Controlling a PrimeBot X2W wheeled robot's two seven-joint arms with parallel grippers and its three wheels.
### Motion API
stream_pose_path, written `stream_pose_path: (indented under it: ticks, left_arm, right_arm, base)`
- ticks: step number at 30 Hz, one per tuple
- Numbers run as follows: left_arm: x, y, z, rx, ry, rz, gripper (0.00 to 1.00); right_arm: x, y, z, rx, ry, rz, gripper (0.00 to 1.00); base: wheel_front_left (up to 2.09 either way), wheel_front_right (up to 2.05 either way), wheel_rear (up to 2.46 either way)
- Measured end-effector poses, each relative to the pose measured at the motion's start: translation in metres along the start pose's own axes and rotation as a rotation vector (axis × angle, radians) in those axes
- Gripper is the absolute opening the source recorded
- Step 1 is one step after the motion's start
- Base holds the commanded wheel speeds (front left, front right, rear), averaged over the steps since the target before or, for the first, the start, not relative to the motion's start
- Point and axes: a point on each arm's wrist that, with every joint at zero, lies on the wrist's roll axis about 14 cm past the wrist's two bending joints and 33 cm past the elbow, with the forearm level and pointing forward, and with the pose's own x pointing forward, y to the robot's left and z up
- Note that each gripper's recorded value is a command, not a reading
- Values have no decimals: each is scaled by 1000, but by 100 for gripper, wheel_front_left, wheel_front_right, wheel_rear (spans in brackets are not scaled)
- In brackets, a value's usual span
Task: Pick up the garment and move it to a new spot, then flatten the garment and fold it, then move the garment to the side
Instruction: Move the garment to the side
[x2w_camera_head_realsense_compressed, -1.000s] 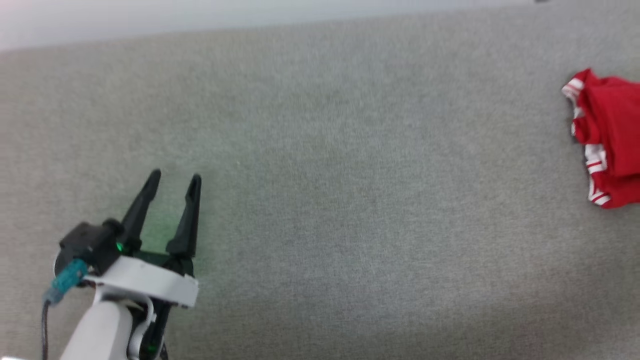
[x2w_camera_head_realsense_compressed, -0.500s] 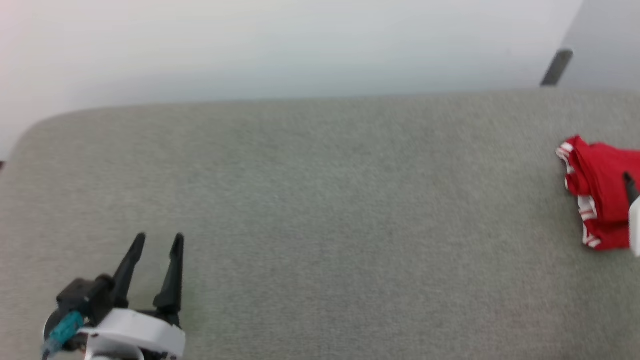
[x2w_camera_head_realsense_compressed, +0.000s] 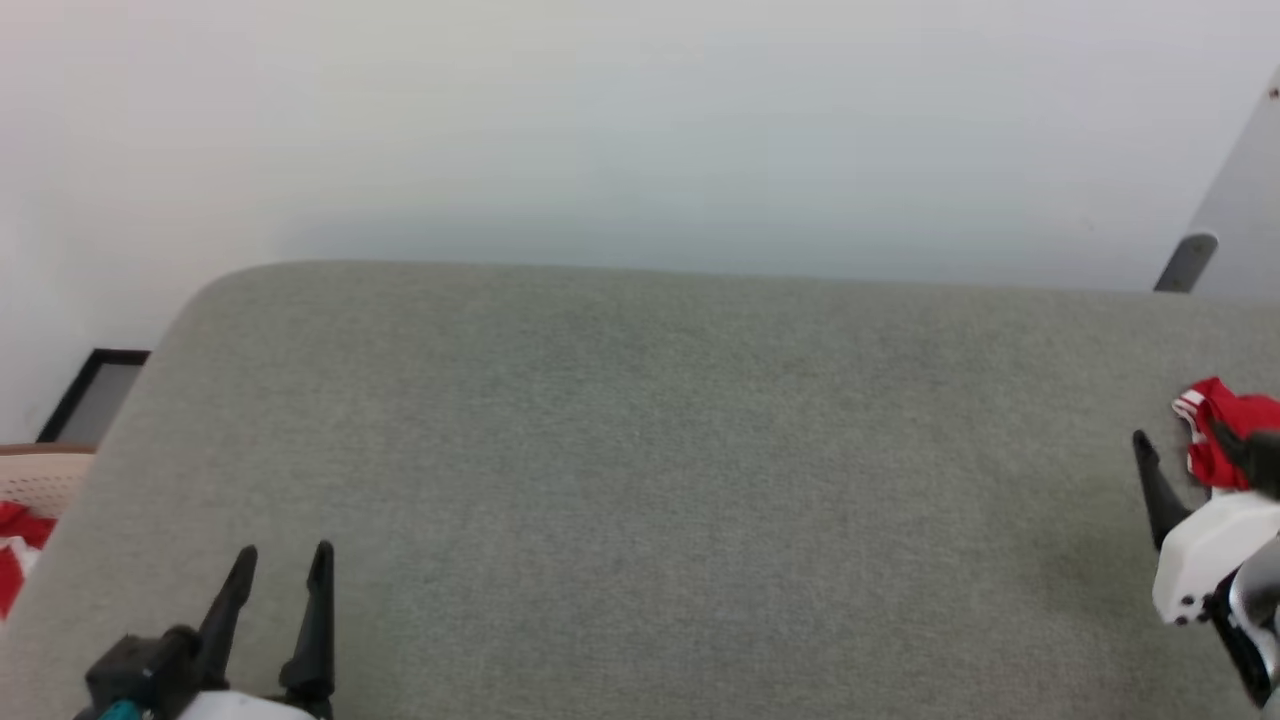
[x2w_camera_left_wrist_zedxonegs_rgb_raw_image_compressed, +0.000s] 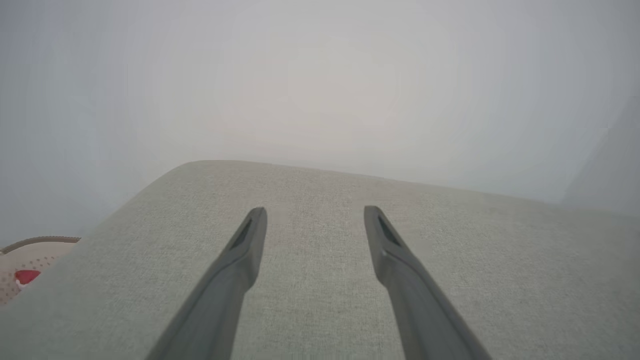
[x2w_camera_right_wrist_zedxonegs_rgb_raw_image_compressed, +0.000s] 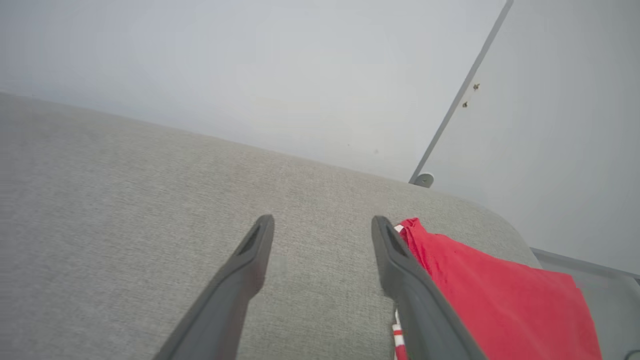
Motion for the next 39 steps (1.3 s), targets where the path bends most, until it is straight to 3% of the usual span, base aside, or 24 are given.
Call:
stream_pose_path:
  ticks: [20, 39]
  left_arm:
    - [-37, 19, 2, 1, -16, 56, 100]
    - [-23, 3, -1, 16, 4, -25, 100]
  right_arm:
    - [-56, 65, -14, 101, -131, 56, 100]
    - [-92, 63, -17, 129, -172, -14, 100]
  base:
    - [0, 0, 0]
    - [0, 0, 0]
